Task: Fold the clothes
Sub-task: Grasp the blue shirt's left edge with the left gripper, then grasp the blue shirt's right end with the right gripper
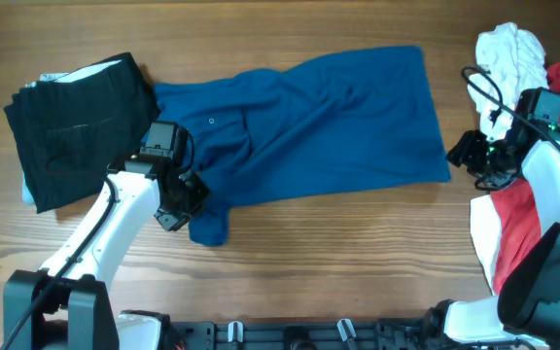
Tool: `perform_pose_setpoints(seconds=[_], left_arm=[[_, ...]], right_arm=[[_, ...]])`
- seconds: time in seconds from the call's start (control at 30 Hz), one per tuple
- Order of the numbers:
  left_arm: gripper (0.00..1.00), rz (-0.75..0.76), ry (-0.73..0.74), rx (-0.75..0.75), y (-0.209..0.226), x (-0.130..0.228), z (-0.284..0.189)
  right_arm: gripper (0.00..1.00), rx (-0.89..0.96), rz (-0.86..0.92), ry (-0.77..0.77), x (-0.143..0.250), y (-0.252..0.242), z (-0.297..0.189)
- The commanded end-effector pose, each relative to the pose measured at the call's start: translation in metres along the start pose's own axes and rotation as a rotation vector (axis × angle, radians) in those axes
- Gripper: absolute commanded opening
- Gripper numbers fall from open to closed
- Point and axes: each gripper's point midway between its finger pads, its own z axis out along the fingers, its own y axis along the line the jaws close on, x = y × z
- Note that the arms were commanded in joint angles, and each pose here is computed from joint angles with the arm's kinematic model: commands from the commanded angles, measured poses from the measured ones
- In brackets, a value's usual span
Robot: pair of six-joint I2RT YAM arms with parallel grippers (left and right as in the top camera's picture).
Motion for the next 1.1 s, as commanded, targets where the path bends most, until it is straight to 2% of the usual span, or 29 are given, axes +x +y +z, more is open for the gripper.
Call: perform_pose_setpoints(seconds=[0.0, 0.3, 0.53, 0.67, 0.73, 0.77, 0.8, 0.83, 0.97, 1.07], left_arm=[[0.04, 0.023, -0.013, -0.01, 0.003, 0.0, 0.0], [0.04, 0.023, -0.014, -0.009, 0.003, 0.0, 0.0], [0.04, 0.023, -0.014, -0.01, 0.003, 0.0, 0.0], [0.04, 0.023, -0.014, -0.01, 0.003, 0.0, 0.0], [0.04, 0.023, -0.014, -0.01, 0.003, 0.0, 0.0], [0.04, 0.023, -0.014, -0.01, 0.003, 0.0, 0.0], [0.04, 0.023, -0.014, -0.01, 0.003, 0.0, 0.0], [0.04, 0.023, -0.014, -0.01, 0.003, 0.0, 0.0], [0.04, 0.06, -0.02, -0.004, 0.001, -0.002, -0.001], [0.04, 0.175, -0.055, 0.029, -0.009, -0.008, -0.018]], right_arm=[[0.6, 0.025, 0.006, 0.018, 0.012, -0.008, 0.018], [0.58, -0.004, 0.057, -0.056, 0.02, -0.01, 0.05], [0.57, -0.006, -0.024, -0.123, 0.013, 0.011, 0.059], [0.54, 0.002, 0.004, -0.095, 0.017, 0.008, 0.073], [0.45, 0.008, 0.009, -0.073, 0.021, 0.006, 0.08], [0.32, 0.007, 0.009, -0.074, 0.02, 0.006, 0.081], [0.13, 0.003, 0.008, -0.079, 0.018, 0.007, 0.08], [0.04, -0.006, 0.006, -0.081, 0.016, 0.009, 0.079], [0.04, -0.018, 0.002, -0.11, -0.001, 0.019, 0.051], [0.04, -0.031, -0.017, -0.208, -0.029, 0.037, -0.016]])
